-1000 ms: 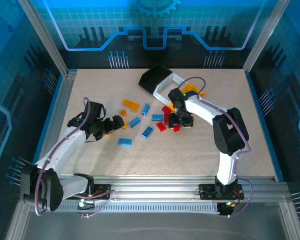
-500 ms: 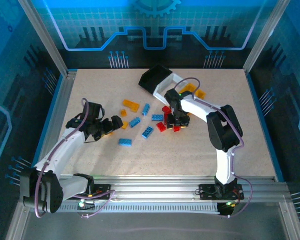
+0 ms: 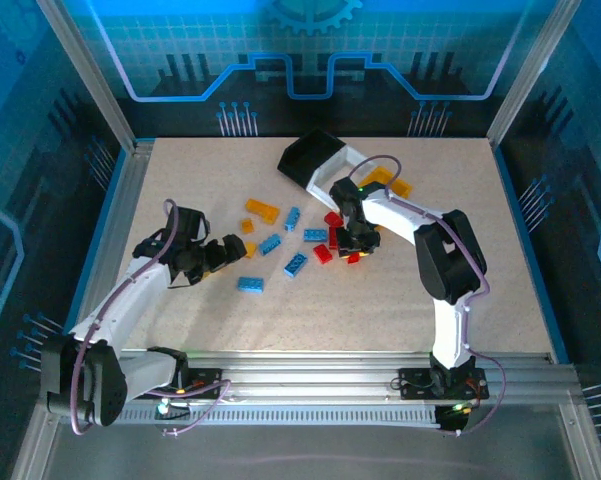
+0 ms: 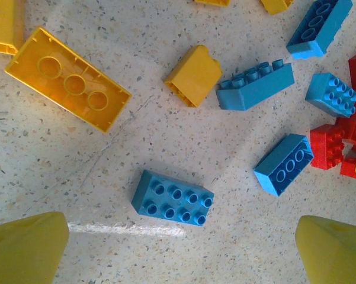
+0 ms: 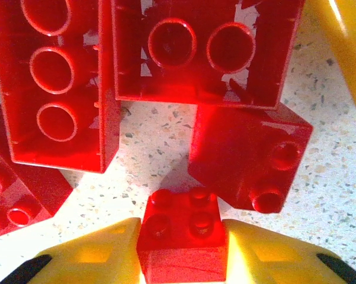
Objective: Sort the legos into containers by color
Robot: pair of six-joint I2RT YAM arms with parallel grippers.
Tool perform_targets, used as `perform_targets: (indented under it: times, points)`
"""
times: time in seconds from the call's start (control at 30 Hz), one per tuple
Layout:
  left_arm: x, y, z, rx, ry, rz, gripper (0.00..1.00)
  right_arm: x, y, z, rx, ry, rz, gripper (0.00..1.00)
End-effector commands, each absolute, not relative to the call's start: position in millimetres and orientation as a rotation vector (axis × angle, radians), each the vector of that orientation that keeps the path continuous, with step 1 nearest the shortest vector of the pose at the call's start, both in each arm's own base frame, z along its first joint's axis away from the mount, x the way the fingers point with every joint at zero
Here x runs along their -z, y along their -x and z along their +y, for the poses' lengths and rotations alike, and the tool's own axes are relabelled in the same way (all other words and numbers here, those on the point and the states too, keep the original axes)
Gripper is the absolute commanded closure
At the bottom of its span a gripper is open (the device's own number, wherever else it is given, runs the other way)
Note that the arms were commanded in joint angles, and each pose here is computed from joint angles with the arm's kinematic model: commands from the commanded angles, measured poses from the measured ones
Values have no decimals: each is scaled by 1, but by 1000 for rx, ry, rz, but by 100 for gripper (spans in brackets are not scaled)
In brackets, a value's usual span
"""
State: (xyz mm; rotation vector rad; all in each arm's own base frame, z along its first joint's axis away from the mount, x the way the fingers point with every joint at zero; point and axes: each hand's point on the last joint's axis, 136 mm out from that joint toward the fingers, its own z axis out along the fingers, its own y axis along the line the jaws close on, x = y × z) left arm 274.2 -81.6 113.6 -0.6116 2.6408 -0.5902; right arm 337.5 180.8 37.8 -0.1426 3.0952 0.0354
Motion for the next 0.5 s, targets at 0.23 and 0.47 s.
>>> perform_targets:
  times: [0.23, 0.47]
  points:
    - [-116, -273, -84, 644, 624, 2631, 1, -126, -345, 181, -181, 91, 2933, 62]
    - [-118, -279, -87, 663, 623, 2633, 1, -177, -382, 167, -302, -48, 2793, 63]
